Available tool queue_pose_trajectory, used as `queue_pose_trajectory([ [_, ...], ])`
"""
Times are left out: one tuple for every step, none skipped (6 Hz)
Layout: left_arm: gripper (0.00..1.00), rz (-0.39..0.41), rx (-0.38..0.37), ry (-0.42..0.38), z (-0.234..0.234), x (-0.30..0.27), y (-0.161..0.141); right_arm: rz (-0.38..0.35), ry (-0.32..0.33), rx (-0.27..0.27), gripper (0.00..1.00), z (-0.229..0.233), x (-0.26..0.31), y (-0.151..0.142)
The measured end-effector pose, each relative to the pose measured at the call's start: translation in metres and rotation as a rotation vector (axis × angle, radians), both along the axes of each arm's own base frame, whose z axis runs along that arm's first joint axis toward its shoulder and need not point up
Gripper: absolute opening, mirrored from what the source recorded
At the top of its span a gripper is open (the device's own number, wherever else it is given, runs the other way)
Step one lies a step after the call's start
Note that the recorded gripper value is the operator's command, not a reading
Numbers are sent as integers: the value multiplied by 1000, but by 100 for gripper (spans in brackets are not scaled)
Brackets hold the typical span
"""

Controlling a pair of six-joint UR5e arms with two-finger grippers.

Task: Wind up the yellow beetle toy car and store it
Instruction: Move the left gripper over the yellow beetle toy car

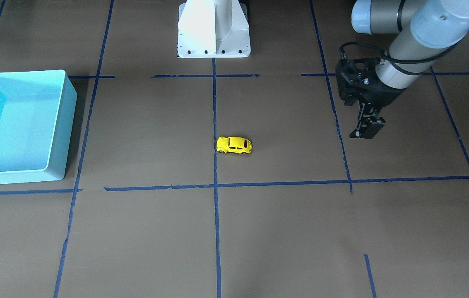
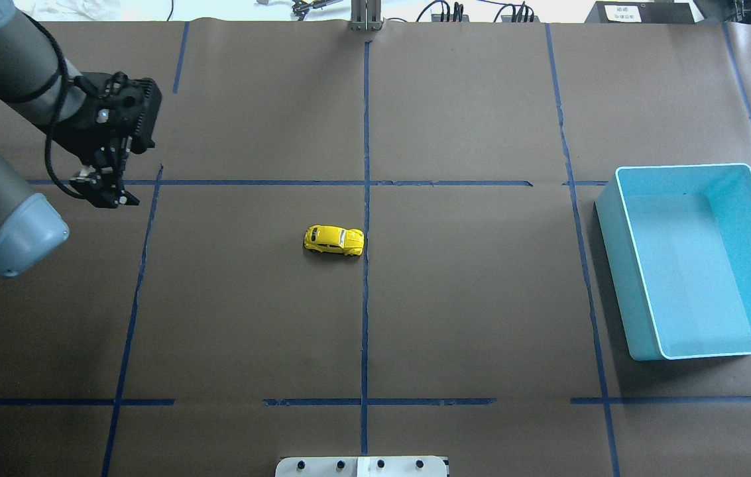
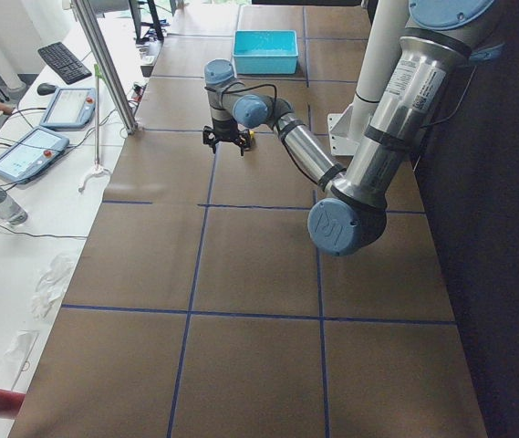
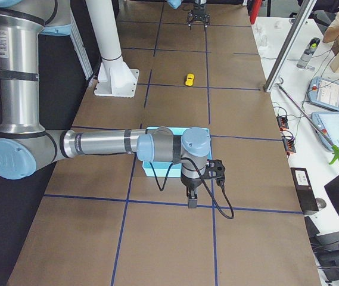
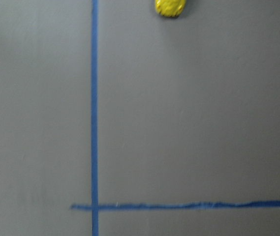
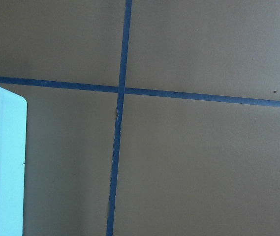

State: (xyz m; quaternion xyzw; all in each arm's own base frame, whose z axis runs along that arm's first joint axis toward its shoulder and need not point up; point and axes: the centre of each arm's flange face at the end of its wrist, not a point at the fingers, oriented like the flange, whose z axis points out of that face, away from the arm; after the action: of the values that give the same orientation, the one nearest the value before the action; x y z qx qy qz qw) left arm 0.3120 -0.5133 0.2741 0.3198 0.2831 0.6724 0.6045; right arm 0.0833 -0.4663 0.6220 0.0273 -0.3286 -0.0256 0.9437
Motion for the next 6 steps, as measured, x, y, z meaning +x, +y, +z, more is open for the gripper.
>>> queue_pose_trajectory([
  [100, 31, 9, 0, -19, 33, 2, 0, 0, 0, 100, 0, 0, 0],
  [100, 46, 8, -11, -37, 67, -5, -1, 0, 0, 100, 0, 0, 0],
  [100, 51, 2, -31, -51, 105, -13, -1, 0, 1, 100, 0, 0, 0],
  [100, 50, -6, -55, -62, 145, -13, -1, 0, 1, 100, 0, 0, 0],
  [100, 45, -11, -74, -70, 178, -10, -1, 0, 1, 100, 0, 0, 0],
  [100, 40, -9, -83, -74, 207, -4, -2, 0, 1, 100, 0, 0, 0],
])
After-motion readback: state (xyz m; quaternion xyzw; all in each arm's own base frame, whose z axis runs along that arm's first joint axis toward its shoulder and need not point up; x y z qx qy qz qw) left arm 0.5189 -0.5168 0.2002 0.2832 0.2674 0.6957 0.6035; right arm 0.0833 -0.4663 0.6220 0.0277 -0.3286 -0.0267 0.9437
